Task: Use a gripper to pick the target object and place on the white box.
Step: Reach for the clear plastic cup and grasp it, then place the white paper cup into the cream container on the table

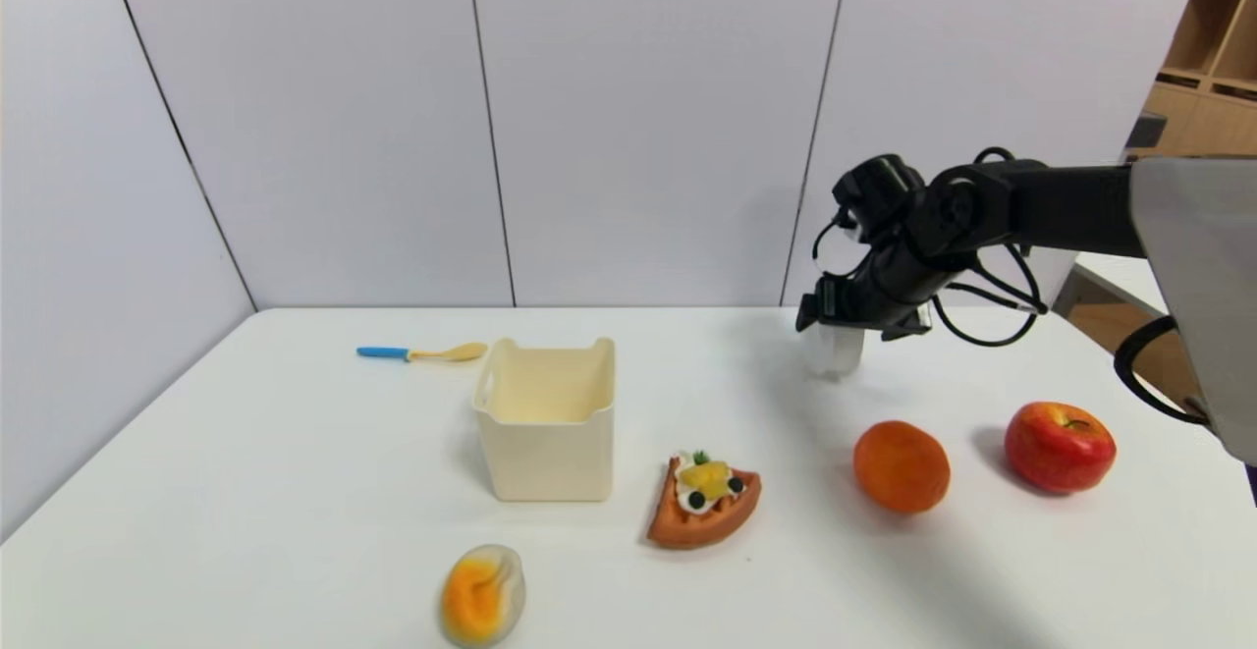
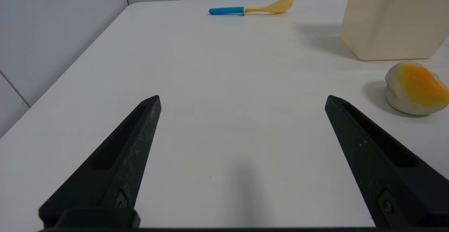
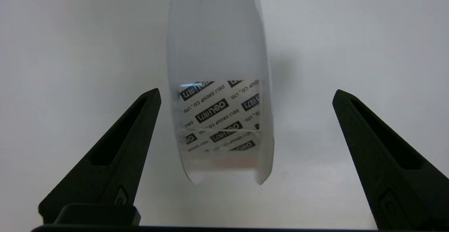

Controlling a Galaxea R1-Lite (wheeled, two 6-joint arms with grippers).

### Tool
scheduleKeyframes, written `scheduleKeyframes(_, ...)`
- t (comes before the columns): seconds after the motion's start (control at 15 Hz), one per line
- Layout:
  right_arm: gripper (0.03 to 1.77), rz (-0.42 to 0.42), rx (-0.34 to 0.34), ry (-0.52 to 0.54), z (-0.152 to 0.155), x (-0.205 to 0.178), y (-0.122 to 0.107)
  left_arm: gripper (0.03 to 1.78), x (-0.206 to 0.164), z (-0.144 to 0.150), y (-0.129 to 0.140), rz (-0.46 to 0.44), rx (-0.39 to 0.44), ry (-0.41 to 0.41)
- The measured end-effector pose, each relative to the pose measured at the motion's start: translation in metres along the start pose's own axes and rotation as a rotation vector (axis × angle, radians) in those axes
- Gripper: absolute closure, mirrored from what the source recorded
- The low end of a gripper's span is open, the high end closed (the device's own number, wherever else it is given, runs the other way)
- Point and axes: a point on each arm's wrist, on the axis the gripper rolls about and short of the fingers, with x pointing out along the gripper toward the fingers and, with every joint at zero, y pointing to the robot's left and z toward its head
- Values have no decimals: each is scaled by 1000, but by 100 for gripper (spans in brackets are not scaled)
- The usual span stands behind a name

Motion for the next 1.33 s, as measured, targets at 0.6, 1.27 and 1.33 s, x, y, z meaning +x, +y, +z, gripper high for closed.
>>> scheduleKeyframes(0.6, 10, 10, -12, 5, -3, 22, 5, 12, 0, 0, 0, 0, 0, 0)
scheduleKeyframes(1.27, 121, 20, -35, 16, -7, 24, 13, 12, 0, 0, 0, 0, 0, 0)
scheduleKeyframes(1.33, 121, 22, -37, 16, -7, 24, 14, 12, 0, 0, 0, 0, 0, 0)
